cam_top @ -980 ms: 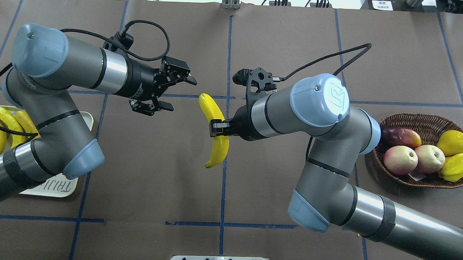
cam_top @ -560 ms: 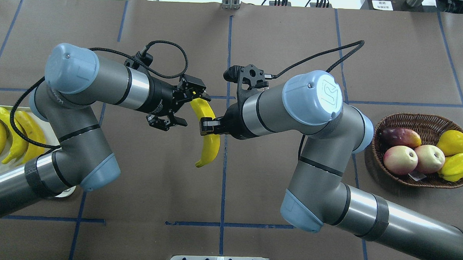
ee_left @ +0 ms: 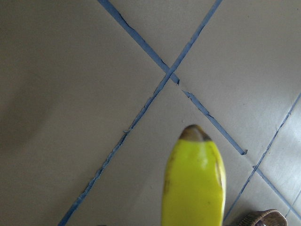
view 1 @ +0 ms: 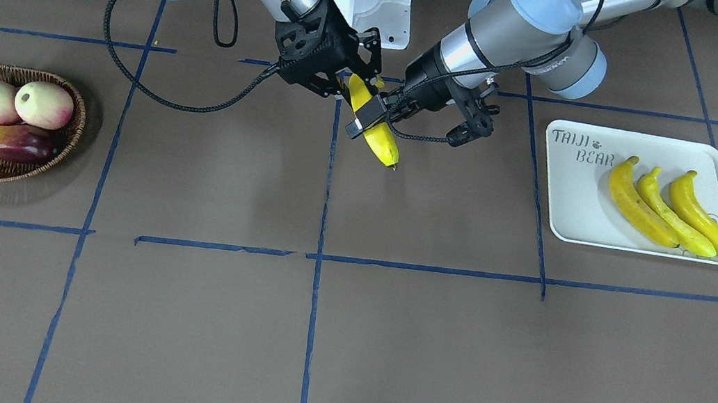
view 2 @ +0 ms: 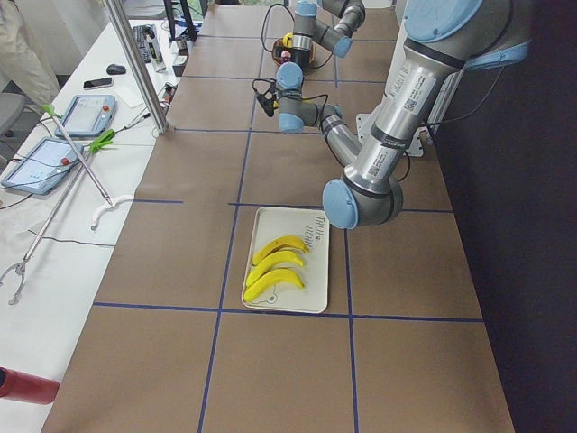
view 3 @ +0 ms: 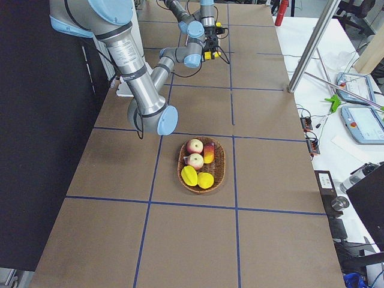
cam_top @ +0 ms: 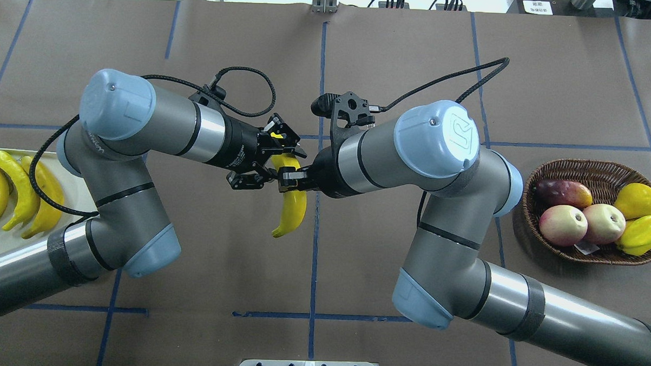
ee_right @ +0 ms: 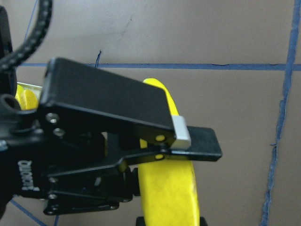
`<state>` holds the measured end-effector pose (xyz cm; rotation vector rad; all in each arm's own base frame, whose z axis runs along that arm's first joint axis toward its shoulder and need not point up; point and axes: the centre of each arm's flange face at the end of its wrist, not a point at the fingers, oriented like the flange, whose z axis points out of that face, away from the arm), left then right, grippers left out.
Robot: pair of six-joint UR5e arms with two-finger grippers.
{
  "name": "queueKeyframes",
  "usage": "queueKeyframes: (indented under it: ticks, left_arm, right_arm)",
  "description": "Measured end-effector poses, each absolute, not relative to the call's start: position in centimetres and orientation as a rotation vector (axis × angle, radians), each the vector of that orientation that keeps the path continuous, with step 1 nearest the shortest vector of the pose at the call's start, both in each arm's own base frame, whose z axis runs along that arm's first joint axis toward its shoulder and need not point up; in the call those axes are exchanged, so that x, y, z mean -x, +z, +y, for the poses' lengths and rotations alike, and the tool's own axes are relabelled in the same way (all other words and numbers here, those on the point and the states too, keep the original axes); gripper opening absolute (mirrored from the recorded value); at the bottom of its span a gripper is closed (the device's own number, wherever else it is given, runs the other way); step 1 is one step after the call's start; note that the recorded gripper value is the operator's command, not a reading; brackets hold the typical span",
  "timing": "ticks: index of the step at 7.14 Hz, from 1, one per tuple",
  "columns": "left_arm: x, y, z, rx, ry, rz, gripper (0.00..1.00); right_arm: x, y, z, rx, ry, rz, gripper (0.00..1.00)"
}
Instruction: Transfer all bananas from basket to plate
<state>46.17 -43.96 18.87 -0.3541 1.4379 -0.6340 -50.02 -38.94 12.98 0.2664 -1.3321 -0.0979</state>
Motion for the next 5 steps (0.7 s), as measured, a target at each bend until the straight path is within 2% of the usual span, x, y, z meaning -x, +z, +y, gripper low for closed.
queueKeyframes:
  ticks: [1,2,5]
  left_arm:
    - [-46.19,18.88,-43.95,0.360,-0.639,1.437,0.00]
    - [-46.14,18.90,-43.99,0.360,-0.641,1.437,0.00]
    - [-45.91,19.30,-44.45,0.353,-0.650,1.431,0.00]
  right_arm:
    - [50.13,13.00,-38.80,-0.264,-0.100,-1.332,0.40]
    - [50.27,13.00,-38.61,-0.261,-0.103,-1.333,0.98]
    - [50.08,12.84,-38.58,-0.262,-0.101,-1.338,1.00]
